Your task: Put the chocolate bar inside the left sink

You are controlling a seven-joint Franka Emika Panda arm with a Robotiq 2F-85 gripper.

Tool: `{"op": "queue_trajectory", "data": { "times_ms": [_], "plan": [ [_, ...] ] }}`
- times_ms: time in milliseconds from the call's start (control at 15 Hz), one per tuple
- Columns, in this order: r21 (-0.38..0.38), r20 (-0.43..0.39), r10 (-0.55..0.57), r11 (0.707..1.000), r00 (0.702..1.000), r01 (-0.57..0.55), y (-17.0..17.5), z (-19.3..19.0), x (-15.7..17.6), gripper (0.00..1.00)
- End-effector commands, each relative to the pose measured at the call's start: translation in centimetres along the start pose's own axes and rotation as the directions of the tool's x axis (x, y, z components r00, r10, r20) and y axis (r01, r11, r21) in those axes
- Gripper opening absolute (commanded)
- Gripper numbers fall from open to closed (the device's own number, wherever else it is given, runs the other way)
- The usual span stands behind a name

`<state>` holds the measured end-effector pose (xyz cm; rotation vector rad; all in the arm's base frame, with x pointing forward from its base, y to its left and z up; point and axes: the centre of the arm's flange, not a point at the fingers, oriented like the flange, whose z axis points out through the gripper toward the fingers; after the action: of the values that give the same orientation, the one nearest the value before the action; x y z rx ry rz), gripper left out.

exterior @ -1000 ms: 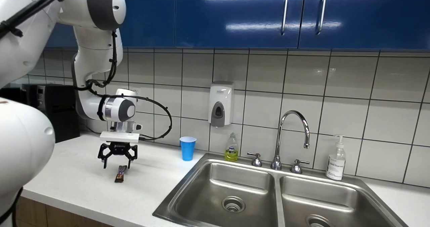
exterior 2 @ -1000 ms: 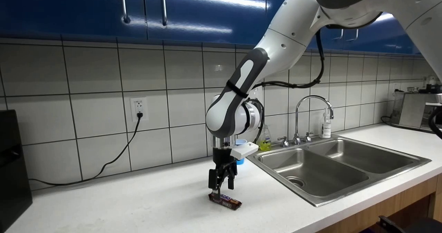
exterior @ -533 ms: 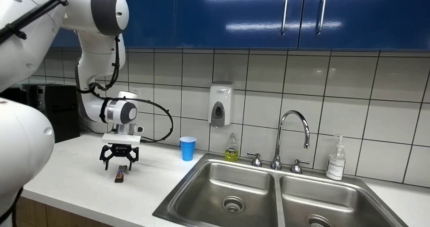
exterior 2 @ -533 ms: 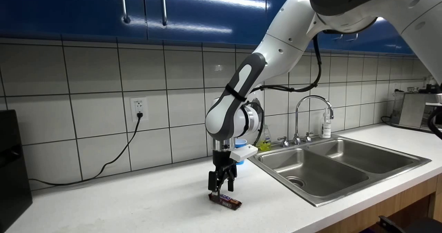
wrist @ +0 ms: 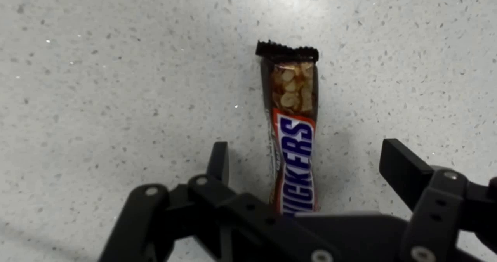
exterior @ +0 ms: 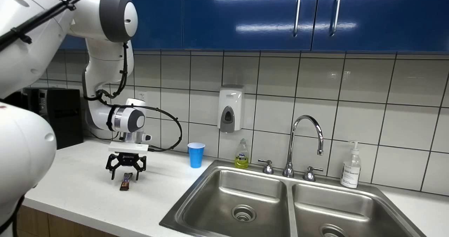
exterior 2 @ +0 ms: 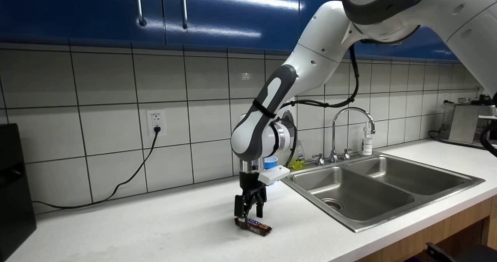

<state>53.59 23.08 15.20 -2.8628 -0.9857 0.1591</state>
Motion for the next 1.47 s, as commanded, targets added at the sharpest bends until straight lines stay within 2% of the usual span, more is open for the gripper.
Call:
{"op": "queue_trajectory", "data": {
  "times_ms": [0, 1000, 1067, 1133, 1400],
  "plan": [
    [0.016, -0.012, -0.010, 1.000, 1.000, 0.011, 0.7, 0.1, 0.5, 1.00],
    [0.017, -0.010, 0.000, 1.000, 1.000, 0.001, 1.2, 0.8, 0.9, 1.00],
    [0.020, -0.011, -0.006, 1.000, 1.000, 0.007, 1.3, 0.8, 0.8, 0.76],
    [0.020, -0.009, -0.003, 1.000, 1.000, 0.003, 1.3, 0.8, 0.8, 0.73],
    [0.021, -0.013, 0.001, 1.000, 1.000, -0.001, 1.8, 0.6, 0.9, 0.41]
  ]
}}
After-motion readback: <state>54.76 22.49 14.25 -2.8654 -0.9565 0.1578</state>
